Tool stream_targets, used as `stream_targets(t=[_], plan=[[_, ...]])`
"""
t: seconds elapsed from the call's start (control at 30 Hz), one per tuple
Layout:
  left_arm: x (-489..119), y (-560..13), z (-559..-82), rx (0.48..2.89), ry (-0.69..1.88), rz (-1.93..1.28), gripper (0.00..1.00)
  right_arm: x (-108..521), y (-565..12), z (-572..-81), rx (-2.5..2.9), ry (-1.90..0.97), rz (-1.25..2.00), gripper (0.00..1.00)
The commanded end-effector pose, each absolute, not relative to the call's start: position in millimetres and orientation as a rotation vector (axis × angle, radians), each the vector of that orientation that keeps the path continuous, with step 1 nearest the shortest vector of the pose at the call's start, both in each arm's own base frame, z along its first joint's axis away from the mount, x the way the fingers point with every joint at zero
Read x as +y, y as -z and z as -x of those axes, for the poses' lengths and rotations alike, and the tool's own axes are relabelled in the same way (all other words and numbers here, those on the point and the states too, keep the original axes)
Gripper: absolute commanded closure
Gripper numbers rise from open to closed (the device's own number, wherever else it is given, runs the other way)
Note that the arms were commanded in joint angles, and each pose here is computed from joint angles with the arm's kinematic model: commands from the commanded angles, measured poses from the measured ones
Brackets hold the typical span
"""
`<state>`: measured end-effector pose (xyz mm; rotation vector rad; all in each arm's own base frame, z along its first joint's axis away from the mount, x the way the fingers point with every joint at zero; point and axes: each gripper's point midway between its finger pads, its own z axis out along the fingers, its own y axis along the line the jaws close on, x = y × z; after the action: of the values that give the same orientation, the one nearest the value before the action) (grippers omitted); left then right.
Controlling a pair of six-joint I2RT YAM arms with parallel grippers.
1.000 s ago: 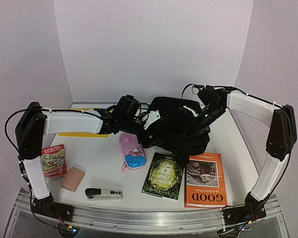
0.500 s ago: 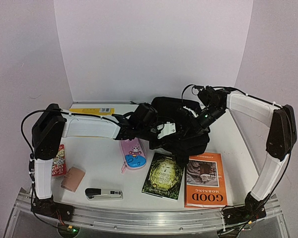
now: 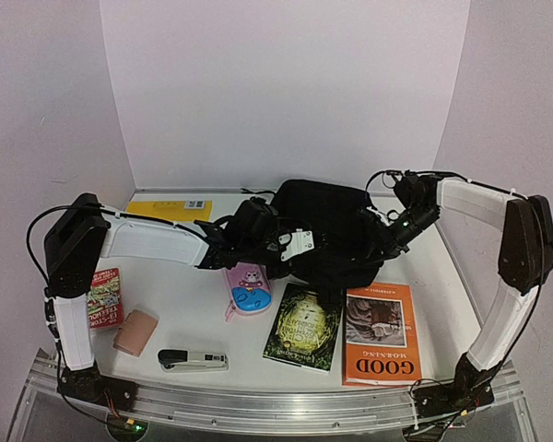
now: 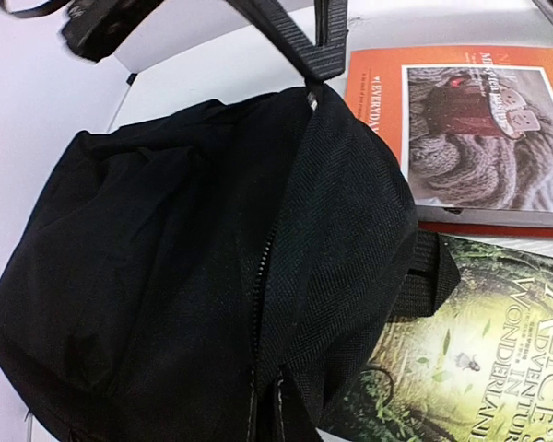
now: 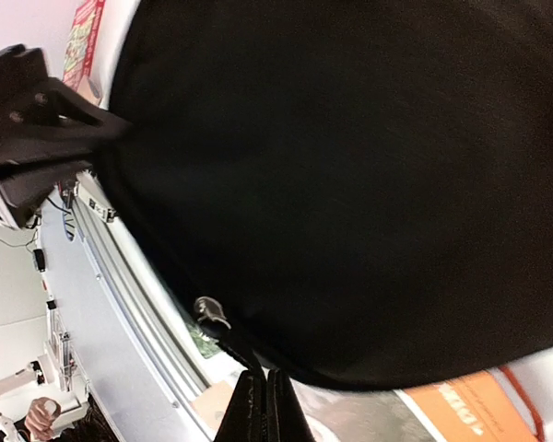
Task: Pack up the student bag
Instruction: Unzip the student bag at the center of the board.
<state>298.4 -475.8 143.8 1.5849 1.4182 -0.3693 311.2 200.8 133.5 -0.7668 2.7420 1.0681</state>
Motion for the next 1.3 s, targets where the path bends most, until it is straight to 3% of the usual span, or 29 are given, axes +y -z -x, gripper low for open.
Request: stream_targets(t=[0.0,0.17,0.33,0.6,0.87,1.17,1.27], plan=[[-449.4,-188.4,-324.4,1.411,0.295,-1.438,1.00,158.8,-129.5,-317.5,2.782,-0.931,0.742,1.00],[-440.9,-187.4,-330.2,1.419,0.282,-1.418,0.98,166.5,-134.6,-326.7,2.759,-1.045,0.682,1.00],[-451.7,-187.3,-317.9,1.422,0.332,-1.459,0.51,198.3,-153.3,-321.5,2.711,-1.110,0.746,1.00],[-490.1,-198.3,-270.7,1.381,0.448,-1.559,0.13,216.6,-164.5,-311.1,2.689,-1.149,0.782,1.00],[-525.3,-184.2,-264.9,1.396,0.482,-1.605,0.14,222.3,-171.6,-306.3,2.670,-1.175,0.791,1.00],[-553.5,-162.6,-271.1,1.441,0.547,-1.633,0.33,222.6,-179.2,-304.3,2.653,-1.179,0.788,1.00],[-556.2,-157.4,-271.5,1.461,0.558,-1.637,0.47,221.9,-179.9,-304.3,2.652,-1.169,0.791,1.00]])
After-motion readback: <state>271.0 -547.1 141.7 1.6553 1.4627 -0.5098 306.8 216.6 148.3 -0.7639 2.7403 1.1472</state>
